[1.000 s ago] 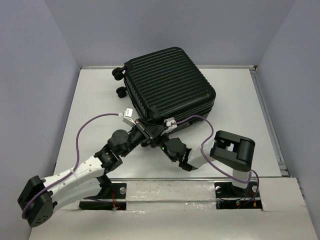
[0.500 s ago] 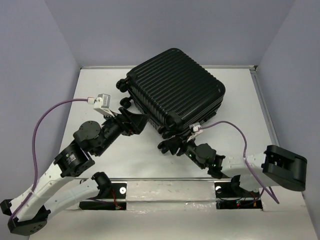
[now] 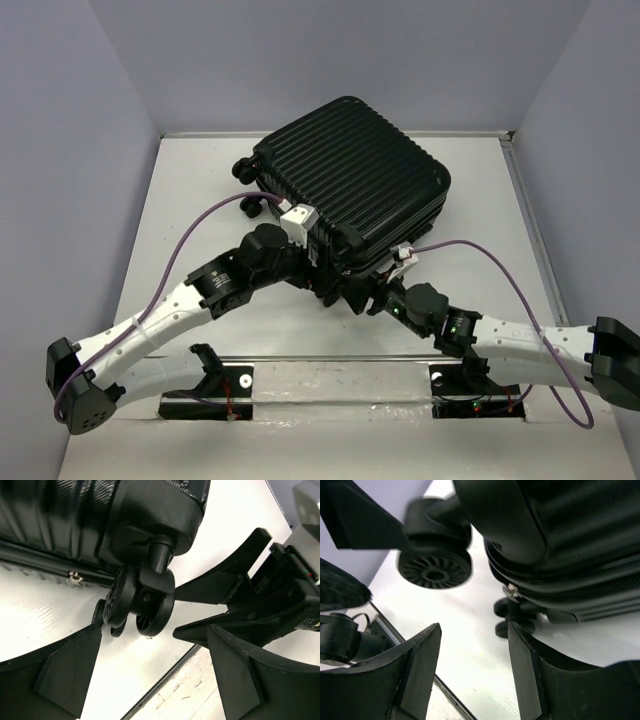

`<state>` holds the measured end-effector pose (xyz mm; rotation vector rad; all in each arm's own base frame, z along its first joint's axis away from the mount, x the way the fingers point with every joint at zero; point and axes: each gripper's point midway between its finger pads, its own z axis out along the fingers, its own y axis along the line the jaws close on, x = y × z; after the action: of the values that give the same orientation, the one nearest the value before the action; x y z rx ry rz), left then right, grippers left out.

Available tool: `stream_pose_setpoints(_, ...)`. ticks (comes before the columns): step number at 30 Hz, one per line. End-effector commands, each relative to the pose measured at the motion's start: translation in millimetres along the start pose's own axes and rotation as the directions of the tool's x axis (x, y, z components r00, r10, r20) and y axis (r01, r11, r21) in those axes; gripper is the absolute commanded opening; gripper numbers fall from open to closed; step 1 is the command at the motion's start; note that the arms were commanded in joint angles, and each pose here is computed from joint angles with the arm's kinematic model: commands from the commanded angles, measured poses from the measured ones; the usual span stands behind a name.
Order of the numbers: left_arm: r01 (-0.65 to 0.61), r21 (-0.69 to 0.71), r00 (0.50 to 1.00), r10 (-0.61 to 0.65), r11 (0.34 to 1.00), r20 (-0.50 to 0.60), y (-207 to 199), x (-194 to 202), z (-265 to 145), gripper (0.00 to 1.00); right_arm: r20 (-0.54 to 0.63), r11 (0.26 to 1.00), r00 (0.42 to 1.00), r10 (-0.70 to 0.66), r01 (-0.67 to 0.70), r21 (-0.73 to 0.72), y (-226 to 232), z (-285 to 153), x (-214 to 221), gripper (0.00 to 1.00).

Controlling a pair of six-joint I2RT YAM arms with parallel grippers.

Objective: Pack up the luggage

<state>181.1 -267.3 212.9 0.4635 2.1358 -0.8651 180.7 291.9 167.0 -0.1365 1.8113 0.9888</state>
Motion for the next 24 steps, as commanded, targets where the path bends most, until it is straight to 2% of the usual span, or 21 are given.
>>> stream_pose_setpoints(1, -0.094, 0.102, 0.994, 0.089, 0.990, 0.060, -26, -30, 7, 0.97, -0.051, 1.000, 0.999, 0.012, -0.011, 0.029, -15, -9, 17, 0.59)
stream_pose_setpoints(6, -0.113, 0.009, 0.993, 0.113, 0.994, 0.027, -7, -26, 27, 0.93, -0.072, 1.000, 0.997, 0.016, -0.014, 0.025, -18, -13, 24, 0.58)
stream_pose_setpoints(12, -0.135, -0.016, 0.991, 0.135, 0.991, -0.008, -1, -20, 38, 0.73, -0.063, 0.999, 0.998, 0.012, -0.010, 0.031, -22, -15, 24, 0.58)
stream_pose_setpoints(14, -0.138, -0.029, 0.990, 0.138, 0.990, -0.008, 2, -21, 40, 0.50, -0.052, 0.999, 0.999, 0.004, -0.001, 0.047, -24, -12, 20, 0.59)
stream_pose_setpoints(15, -0.136, -0.034, 0.991, 0.136, 0.990, -0.007, 2, -22, 40, 0.20, -0.051, 0.999, 0.999, -0.004, 0.007, 0.049, -24, -11, 19, 0.59)
stream_pose_setpoints(16, -0.124, -0.022, 0.992, 0.124, 0.992, -0.002, -1, -23, 41, 0.10, -0.055, 0.998, 0.998, -0.016, 0.019, 0.061, -26, -9, 20, 0.59)
stream_pose_setpoints(17, -0.114, -0.001, 0.993, 0.114, 0.993, 0.004, -6, -26, 41, 0.06, -0.052, 0.997, 0.998, -0.028, 0.031, 0.064, -23, -6, 16, 0.58)
stream_pose_setpoints(19, -0.089, 0.110, 0.996, 0.086, 0.990, 0.036, -29, -34, 40, 0.06, -0.054, 0.995, 0.998, -0.035, 0.040, 0.097, -28, -4, 14, 0.54)
stream_pose_setpoints(21, -0.008, 0.224, 0.999, -0.001, 0.975, 0.041, -51, -36, 38, 0.06, -0.044, 0.988, 0.998, -0.040, 0.046, 0.145, -40, -4, 12, 0.46)
stream_pose_setpoints(22, -0.002, 0.336, 0.996, -0.027, 0.942, 0.081, -75, -49, 33, 0.06, -0.038, 0.985, 0.998, -0.039, 0.045, 0.167, -48, -3, 11, 0.43)
stream_pose_setpoints(23, 0.020, 0.385, 0.994, -0.060, 0.923, 0.092, -84, -54, 31, 0.06, -0.039, 0.984, 0.999, -0.037, 0.043, 0.175, -53, -4, 11, 0.39)
stream_pose_setpoints(24, 0.065, 0.452, 0.985, -0.128, 0.890, 0.111, -97, -63, 25, 0.06, -0.033, 0.981, 0.999, -0.030, 0.035, 0.191, -61, -6, 10, 0.38)
